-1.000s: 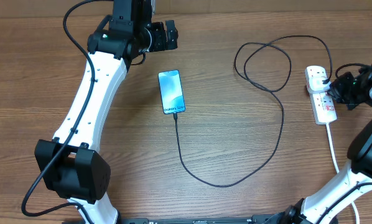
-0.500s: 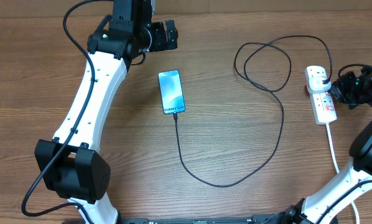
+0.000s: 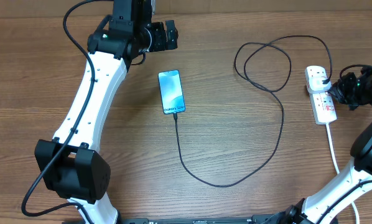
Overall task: Plug charger to phone and switch on socket
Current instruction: 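Press the orange socket switch down with the right gripper tip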
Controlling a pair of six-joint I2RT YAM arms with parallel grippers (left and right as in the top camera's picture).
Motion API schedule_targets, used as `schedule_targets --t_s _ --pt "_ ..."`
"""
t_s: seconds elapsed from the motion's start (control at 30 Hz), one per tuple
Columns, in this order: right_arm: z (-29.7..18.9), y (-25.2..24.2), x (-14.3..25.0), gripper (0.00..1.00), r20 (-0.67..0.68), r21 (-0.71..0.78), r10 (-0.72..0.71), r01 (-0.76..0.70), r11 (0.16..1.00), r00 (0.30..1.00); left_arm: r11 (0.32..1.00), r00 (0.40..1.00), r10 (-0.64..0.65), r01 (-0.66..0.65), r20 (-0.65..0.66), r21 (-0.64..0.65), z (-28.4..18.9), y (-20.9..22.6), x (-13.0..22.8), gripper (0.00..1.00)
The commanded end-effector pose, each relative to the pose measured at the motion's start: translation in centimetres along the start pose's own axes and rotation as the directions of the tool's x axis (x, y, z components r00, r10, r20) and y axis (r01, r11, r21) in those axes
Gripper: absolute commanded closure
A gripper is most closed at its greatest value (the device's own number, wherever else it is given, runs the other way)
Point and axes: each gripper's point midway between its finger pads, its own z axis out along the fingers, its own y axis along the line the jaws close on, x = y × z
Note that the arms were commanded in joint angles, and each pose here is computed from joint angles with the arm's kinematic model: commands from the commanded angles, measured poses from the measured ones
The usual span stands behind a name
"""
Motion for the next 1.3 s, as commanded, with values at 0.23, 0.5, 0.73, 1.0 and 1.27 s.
schedule_targets --t_s 0.23,0.5,0.73,1.0,1.27 --pt "3.9 1.3 5.7 0.96 -0.196 -0.031 -0.033 0.027 0.999 0.98 1.0 1.0 0.002 -0.002 0.029 0.0 -0.7 -0.3 -0.9 0.0" --pt "4.5 1.8 7.0 0.96 -0.22 0.014 -0.051 0.055 0.998 0.974 1.0 1.0 0.002 -0.002 0.029 0.0 -0.7 -0.3 -0.9 0.0" --pt "4.5 1.2 6.9 0.96 -0.212 0.063 0.003 0.011 0.998 0.977 1.0 1.0 0.002 -0.002 0.029 0.0 -0.7 -0.3 -0.9 0.0" --pt "4.4 0.4 7.1 0.96 -0.212 0.111 0.039 -0.016 0.994 0.976 1.0 1.0 0.002 -0.002 0.029 0.0 -0.7 -0.3 -0.9 0.01" --pt "4.2 0.2 7.7 0.96 -0.235 0.122 0.048 -0.019 0.992 0.971 1.0 1.0 0.002 -0.002 0.029 0.0 -0.7 -0.3 -0.9 0.01"
